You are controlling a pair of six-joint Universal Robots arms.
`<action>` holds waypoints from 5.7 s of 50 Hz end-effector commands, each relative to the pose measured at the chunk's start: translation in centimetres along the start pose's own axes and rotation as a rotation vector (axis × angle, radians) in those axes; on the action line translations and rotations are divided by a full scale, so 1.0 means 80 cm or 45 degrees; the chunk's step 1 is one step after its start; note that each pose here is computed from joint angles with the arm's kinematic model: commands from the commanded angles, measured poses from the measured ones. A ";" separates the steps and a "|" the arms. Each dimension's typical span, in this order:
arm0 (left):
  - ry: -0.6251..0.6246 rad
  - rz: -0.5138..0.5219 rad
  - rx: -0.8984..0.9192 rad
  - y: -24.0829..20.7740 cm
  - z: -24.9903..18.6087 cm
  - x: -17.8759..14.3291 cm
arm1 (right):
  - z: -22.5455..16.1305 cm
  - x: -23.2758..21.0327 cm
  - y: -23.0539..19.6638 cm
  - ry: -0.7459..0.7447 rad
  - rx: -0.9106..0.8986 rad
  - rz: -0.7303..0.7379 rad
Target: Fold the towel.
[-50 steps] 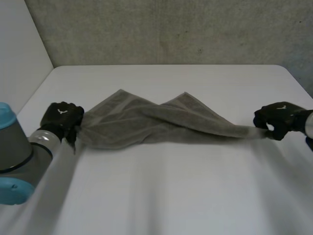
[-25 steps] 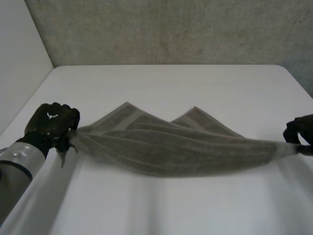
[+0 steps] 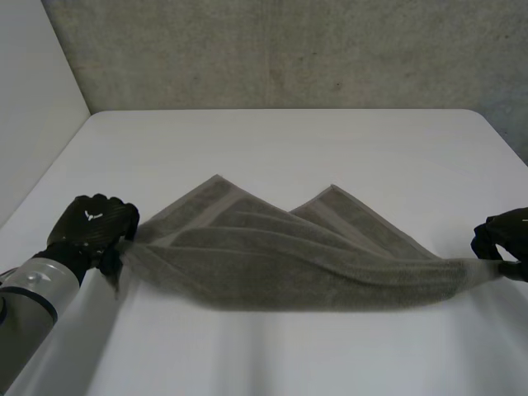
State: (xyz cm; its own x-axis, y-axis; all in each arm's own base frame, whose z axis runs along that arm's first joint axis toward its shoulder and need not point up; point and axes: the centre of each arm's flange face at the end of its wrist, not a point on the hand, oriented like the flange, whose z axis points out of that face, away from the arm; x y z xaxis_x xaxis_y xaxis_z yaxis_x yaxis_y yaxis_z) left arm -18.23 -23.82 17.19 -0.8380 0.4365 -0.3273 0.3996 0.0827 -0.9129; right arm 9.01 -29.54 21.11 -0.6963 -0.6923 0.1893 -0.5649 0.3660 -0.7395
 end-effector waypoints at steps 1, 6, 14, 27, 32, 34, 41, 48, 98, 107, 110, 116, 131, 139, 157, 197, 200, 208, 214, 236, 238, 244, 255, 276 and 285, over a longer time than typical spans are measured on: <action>0.024 0.005 0.028 -0.010 -0.009 0.000 | 0.004 0.008 -0.005 0.058 0.018 -0.012; 0.001 0.011 0.051 -0.025 -0.017 -0.008 | 0.006 0.015 -0.004 0.091 -0.002 -0.023; -0.111 0.037 0.152 -0.054 -0.019 -0.039 | 0.011 0.020 -0.008 0.124 0.031 -0.001; -0.005 -0.007 0.344 -0.112 0.013 -0.035 | 0.029 -0.019 -0.025 0.060 0.096 -0.037; 0.181 -0.022 0.302 -0.117 0.073 0.015 | 0.033 -0.032 -0.025 0.037 0.107 -0.050; 0.199 -0.026 0.271 -0.115 0.090 0.022 | 0.034 -0.034 -0.024 0.028 0.105 -0.046; 0.189 -0.037 0.179 -0.109 0.158 0.031 | 0.037 -0.037 -0.020 0.020 0.097 -0.040; 0.253 -0.025 0.168 -0.100 0.210 0.064 | 0.042 -0.037 -0.015 0.015 0.093 -0.036; 0.551 0.171 -0.040 -0.058 0.204 0.170 | 0.054 -0.042 0.000 -0.025 0.058 -0.011; 0.645 0.249 -0.061 -0.051 0.192 0.188 | 0.054 -0.042 0.000 -0.026 0.057 -0.014; 0.651 0.254 -0.064 -0.050 0.191 0.190 | 0.054 -0.041 0.001 -0.026 0.055 -0.015; 0.653 0.256 -0.063 -0.050 0.191 0.191 | 0.054 -0.042 0.001 -0.027 0.054 -0.014; 0.565 0.259 0.011 -0.086 0.187 0.180 | 0.054 -0.044 0.001 -0.031 0.054 -0.013; 0.454 0.240 0.037 -0.107 0.190 0.156 | 0.049 -0.047 -0.019 -0.014 0.113 -0.068; -0.044 -0.273 0.670 -0.300 0.166 0.034 | -0.005 -0.052 -0.237 0.348 1.270 -0.292; 0.038 0.029 0.032 -0.078 0.127 0.019 | 0.087 -0.123 -0.112 -0.066 0.375 -0.337; 0.070 0.026 0.017 -0.067 0.098 0.022 | 0.083 -0.130 -0.097 -0.087 0.334 -0.323; 0.086 0.020 -0.028 -0.046 0.048 0.030 | 0.062 -0.139 -0.090 -0.083 0.318 -0.316; 0.127 0.020 -0.091 -0.020 0.009 0.050 | 0.053 -0.137 -0.080 -0.072 0.288 -0.288; 0.230 0.353 0.185 -0.081 -0.002 0.095 | 0.053 -0.150 -0.061 -0.109 0.252 -0.265; 0.259 0.335 0.240 -0.096 -0.002 0.107 | 0.055 -0.152 -0.058 -0.106 0.252 -0.265; 0.317 0.336 0.245 -0.095 0.008 0.128 | 0.056 -0.156 -0.054 -0.116 0.250 -0.267; 0.471 0.386 0.084 -0.049 0.044 0.189 | 0.059 -0.160 -0.049 -0.129 0.240 -0.265; 0.394 0.381 -0.005 -0.039 0.082 0.182 | 0.061 -0.158 -0.046 -0.127 0.235 -0.259; 0.028 0.319 -0.098 -0.038 0.115 0.113 | 0.062 -0.158 -0.044 -0.119 0.224 -0.277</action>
State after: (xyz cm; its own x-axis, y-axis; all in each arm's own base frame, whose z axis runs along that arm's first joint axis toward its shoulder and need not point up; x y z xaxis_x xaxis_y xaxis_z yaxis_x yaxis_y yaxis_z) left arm -33.33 -24.86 13.81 -0.5790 0.6390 -0.5064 0.6227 -0.0543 -0.7806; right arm 22.08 -25.16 18.31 -0.5245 -0.8011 0.2884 -0.5925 0.1002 -0.7993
